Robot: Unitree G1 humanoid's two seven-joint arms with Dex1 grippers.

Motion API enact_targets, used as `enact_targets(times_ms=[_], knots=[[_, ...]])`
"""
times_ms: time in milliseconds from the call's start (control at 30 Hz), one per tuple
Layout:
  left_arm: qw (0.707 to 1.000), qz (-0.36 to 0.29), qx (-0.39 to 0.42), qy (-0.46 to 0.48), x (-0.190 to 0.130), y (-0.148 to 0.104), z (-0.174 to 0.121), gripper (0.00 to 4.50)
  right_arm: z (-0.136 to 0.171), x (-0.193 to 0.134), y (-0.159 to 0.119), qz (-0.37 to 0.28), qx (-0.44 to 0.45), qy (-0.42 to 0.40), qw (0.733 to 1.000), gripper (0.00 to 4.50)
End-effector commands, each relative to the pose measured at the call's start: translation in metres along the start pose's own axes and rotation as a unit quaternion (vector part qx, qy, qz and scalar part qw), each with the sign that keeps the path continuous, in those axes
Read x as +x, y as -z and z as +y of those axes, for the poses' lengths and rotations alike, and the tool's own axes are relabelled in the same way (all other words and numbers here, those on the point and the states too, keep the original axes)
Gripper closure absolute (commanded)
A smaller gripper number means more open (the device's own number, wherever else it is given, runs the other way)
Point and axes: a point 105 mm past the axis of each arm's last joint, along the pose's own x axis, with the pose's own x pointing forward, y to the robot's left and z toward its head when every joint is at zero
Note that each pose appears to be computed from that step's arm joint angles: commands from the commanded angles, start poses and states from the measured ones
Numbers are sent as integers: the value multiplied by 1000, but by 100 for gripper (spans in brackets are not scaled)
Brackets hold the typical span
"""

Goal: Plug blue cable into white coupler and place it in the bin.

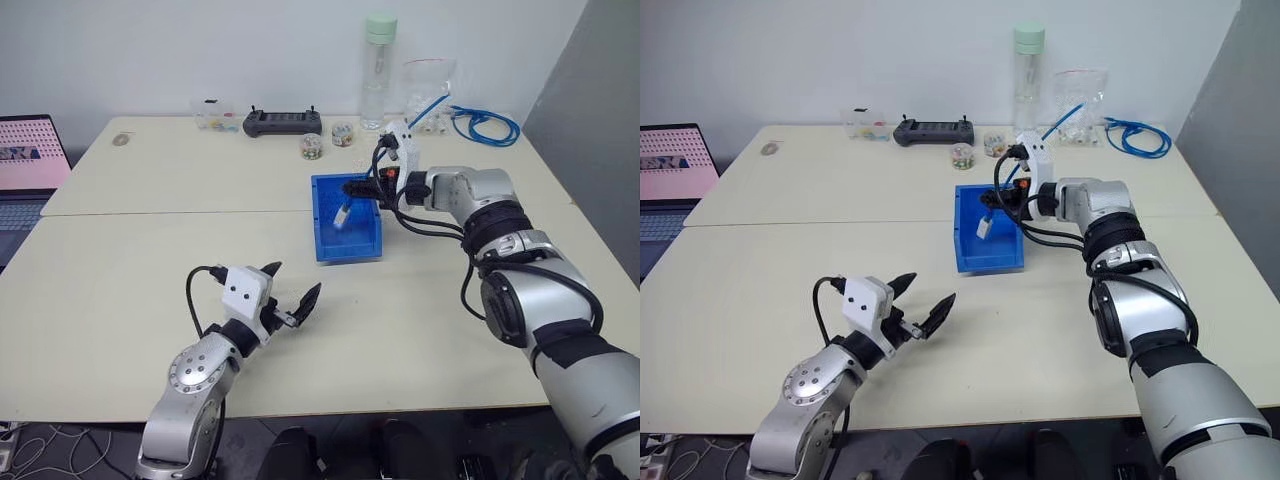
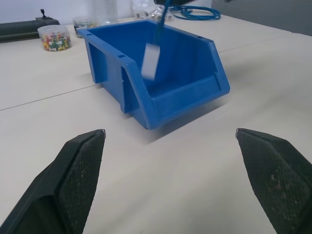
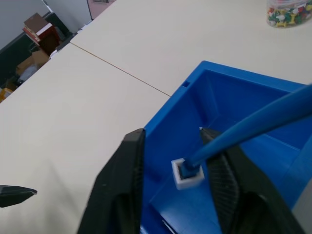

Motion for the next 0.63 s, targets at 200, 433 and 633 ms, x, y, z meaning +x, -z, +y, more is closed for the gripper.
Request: enact_targets(times_ms=[200, 433, 633], knots=[[999, -33, 14, 3, 6, -18, 2, 0, -2, -9, -27, -27, -47, 15, 998, 37], [999, -9, -2, -43, 13, -11, 14, 0, -23, -56, -13, 6, -135, 23, 991, 6], [994, 6, -17, -108, 5, 1, 37, 0, -14, -91, 60, -18, -213, 68, 974, 6]])
